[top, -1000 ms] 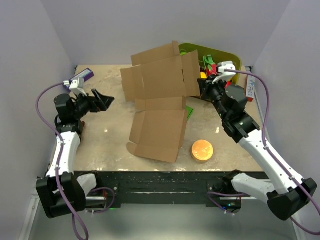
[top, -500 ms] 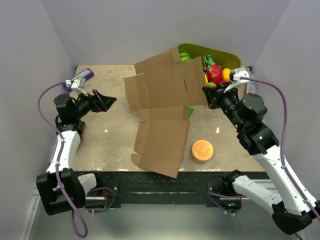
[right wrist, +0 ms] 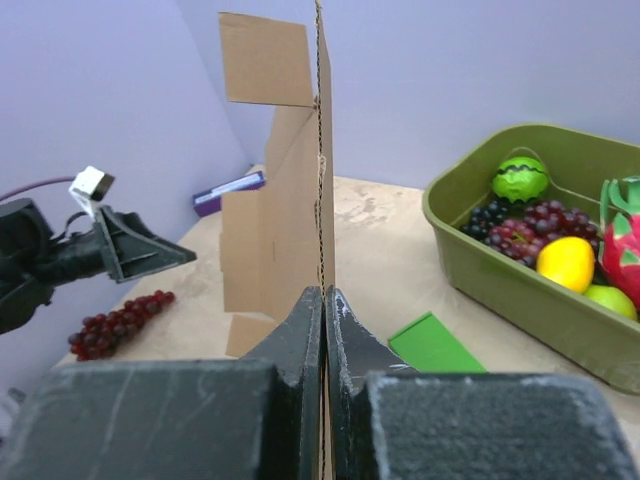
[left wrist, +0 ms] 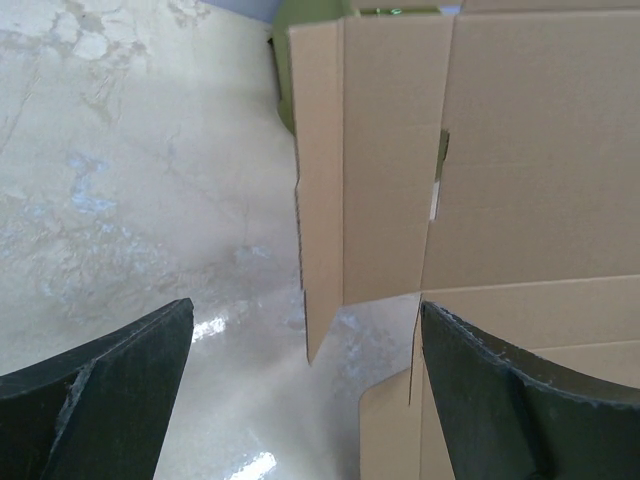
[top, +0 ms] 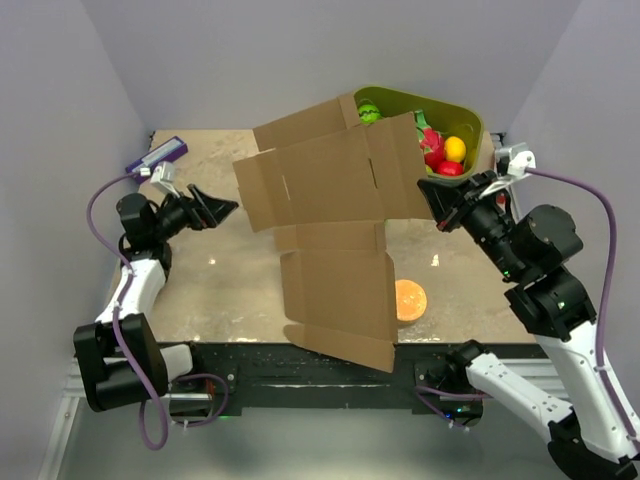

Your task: Fold the paper box

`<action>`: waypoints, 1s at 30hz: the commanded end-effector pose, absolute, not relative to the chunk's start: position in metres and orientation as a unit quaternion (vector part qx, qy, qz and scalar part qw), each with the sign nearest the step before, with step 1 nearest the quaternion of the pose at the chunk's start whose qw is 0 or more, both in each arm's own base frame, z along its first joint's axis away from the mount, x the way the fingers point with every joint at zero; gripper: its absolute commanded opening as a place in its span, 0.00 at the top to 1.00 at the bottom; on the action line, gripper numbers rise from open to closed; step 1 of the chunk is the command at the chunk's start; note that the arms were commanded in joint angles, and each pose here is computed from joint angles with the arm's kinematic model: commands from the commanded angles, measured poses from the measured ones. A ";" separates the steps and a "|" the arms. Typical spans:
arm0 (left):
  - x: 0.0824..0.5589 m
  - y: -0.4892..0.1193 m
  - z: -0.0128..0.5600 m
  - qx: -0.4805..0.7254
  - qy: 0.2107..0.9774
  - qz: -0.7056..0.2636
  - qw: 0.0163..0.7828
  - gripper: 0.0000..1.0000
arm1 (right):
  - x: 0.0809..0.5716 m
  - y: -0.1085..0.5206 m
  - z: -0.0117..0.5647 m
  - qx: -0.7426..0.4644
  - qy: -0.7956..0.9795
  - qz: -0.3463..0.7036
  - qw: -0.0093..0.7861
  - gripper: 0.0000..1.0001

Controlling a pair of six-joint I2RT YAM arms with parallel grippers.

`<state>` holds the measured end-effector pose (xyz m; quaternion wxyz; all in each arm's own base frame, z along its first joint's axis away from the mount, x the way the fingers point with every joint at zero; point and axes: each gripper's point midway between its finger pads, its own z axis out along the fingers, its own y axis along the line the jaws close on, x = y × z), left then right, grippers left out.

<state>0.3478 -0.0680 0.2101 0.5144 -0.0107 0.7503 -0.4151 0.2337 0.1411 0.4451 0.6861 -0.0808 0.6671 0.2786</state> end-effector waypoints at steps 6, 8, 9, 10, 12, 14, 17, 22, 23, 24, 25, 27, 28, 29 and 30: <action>0.350 -0.087 0.218 0.023 0.733 -0.441 0.518 0.01 | 0.206 0.147 0.481 -0.098 0.631 0.334 0.693 1.00; 0.352 -0.092 0.214 0.022 0.738 -0.445 0.507 0.02 | 0.204 0.148 0.482 -0.099 0.630 0.339 0.692 1.00; 0.352 -0.094 0.212 0.023 0.739 -0.447 0.505 0.02 | 0.204 0.148 0.482 -0.098 0.629 0.340 0.692 1.00; 0.353 -0.096 0.210 0.023 0.740 -0.448 0.501 0.02 | 0.203 0.148 0.483 -0.099 0.628 0.342 0.692 1.00; 0.353 -0.099 0.207 0.023 0.743 -0.448 0.496 0.03 | 0.203 0.149 0.483 -0.100 0.628 0.346 0.690 1.00; 0.354 -0.100 0.207 0.024 0.744 -0.450 0.494 0.10 | 0.201 0.150 0.483 -0.101 0.627 0.347 0.690 1.00; 0.353 -0.102 0.210 0.027 0.740 -0.456 0.494 0.28 | 0.203 0.149 0.482 -0.097 0.629 0.344 0.691 1.00; 0.351 -0.102 0.213 0.033 0.736 -0.453 0.501 0.66 | 0.216 0.145 0.466 -0.079 0.648 0.321 0.686 1.00; 0.351 -0.102 0.214 0.034 0.736 -0.453 0.502 0.78 | 0.219 0.144 0.463 -0.075 0.651 0.318 0.685 1.00; 0.351 -0.102 0.215 0.036 0.735 -0.452 0.504 0.82 | 0.224 0.143 0.457 -0.070 0.657 0.311 0.683 1.00; 0.351 -0.102 0.215 0.036 0.735 -0.451 0.504 0.87 | 0.226 0.144 0.454 -0.069 0.661 0.309 0.681 1.00; 0.350 -0.102 0.218 0.042 0.733 -0.446 0.511 0.99 | 0.233 0.145 0.445 -0.062 0.668 0.302 0.677 1.00; 0.350 -0.102 0.218 0.042 0.734 -0.443 0.514 1.00 | 0.235 0.144 0.443 -0.058 0.670 0.300 0.676 1.00; 0.350 -0.101 0.220 0.047 0.733 -0.438 0.519 1.00 | 0.238 0.145 0.437 -0.055 0.675 0.299 0.672 1.00; 0.349 -0.101 0.227 0.054 0.729 -0.432 0.529 1.00 | 0.242 0.143 0.434 -0.048 0.679 0.292 0.672 0.97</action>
